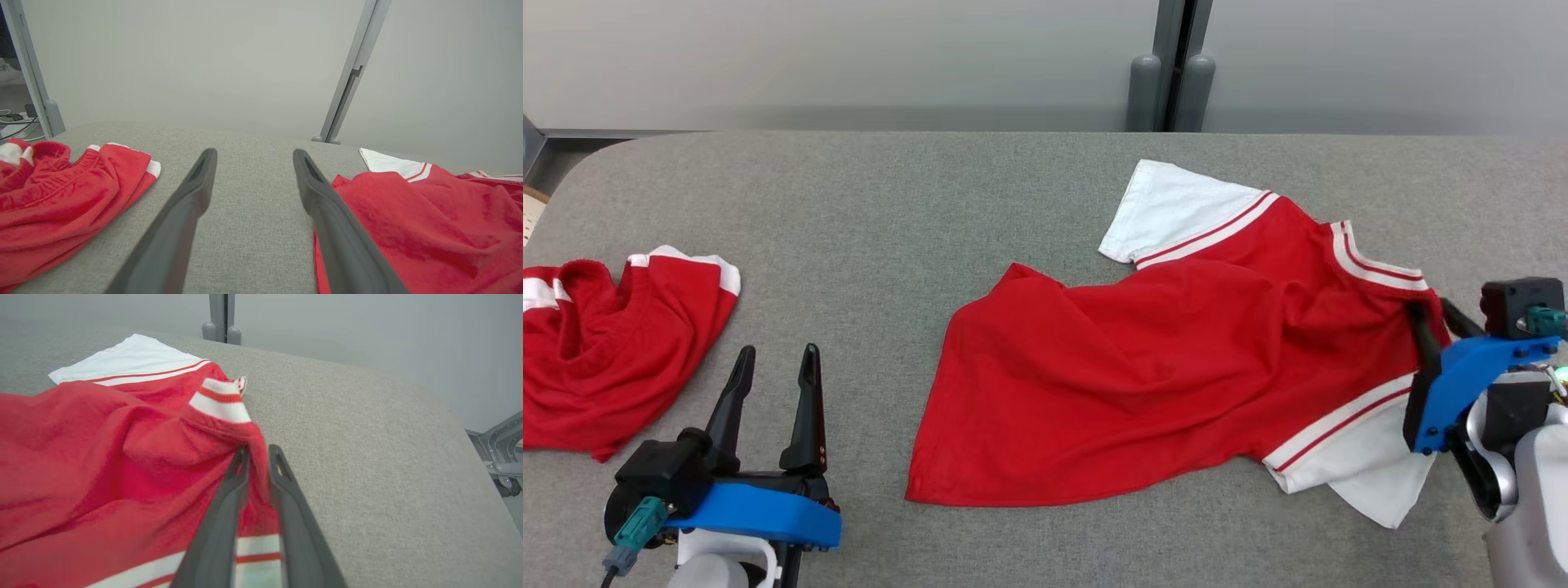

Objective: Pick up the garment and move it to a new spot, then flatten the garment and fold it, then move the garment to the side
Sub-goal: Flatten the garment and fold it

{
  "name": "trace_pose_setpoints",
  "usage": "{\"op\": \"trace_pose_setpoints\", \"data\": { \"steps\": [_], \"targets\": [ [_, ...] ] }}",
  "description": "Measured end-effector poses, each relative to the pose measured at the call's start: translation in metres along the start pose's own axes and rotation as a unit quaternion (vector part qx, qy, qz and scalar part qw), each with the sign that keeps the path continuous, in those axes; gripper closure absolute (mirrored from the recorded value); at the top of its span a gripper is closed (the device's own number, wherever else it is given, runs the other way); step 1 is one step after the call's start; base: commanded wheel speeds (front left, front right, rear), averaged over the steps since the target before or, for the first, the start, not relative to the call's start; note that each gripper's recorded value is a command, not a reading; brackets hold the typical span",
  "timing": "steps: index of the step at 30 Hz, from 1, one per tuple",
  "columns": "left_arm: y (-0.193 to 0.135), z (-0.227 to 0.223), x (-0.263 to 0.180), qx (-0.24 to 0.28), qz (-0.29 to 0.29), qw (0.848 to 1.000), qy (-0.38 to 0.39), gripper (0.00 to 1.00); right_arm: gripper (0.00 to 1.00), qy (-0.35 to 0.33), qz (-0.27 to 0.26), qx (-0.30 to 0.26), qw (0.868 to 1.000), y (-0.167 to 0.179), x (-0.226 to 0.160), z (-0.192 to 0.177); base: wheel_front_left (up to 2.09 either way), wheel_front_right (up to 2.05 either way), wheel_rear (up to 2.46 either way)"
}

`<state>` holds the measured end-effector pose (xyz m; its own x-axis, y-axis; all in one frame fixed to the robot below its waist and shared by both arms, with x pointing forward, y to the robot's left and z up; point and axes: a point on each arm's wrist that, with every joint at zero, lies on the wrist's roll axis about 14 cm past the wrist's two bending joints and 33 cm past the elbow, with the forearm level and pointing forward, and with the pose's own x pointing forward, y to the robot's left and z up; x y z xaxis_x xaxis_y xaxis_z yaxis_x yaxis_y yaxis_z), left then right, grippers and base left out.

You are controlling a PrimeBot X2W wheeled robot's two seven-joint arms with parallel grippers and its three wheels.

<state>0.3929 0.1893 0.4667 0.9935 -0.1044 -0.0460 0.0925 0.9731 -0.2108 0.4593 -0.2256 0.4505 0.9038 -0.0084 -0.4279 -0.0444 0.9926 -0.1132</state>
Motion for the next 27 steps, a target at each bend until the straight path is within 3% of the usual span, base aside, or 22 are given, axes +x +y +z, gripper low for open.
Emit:
{"op": "trace_pose_setpoints", "data": {
  "steps": [7,13,27],
  "targets": [
    [0.001,0.002,0.000,0.003,0.001,1.000,-0.003,0.00,0.00,-0.045,0.008,0.006,0.999,0.007,0.005,0.019,0.00,0.00,0.00],
    [-0.002,0.005,-0.004,-0.001,0.000,1.000,-0.008,0.00,0.00,-0.127,-0.003,0.038,0.991,0.008,-0.019,0.041,0.00,0.00,0.00],
    [-0.010,0.003,-0.019,0.004,-0.007,1.000,-0.006,0.00,0.00,-0.177,0.000,0.088,0.980,0.019,-0.083,0.020,0.00,0.00,0.00]
  ]
}}
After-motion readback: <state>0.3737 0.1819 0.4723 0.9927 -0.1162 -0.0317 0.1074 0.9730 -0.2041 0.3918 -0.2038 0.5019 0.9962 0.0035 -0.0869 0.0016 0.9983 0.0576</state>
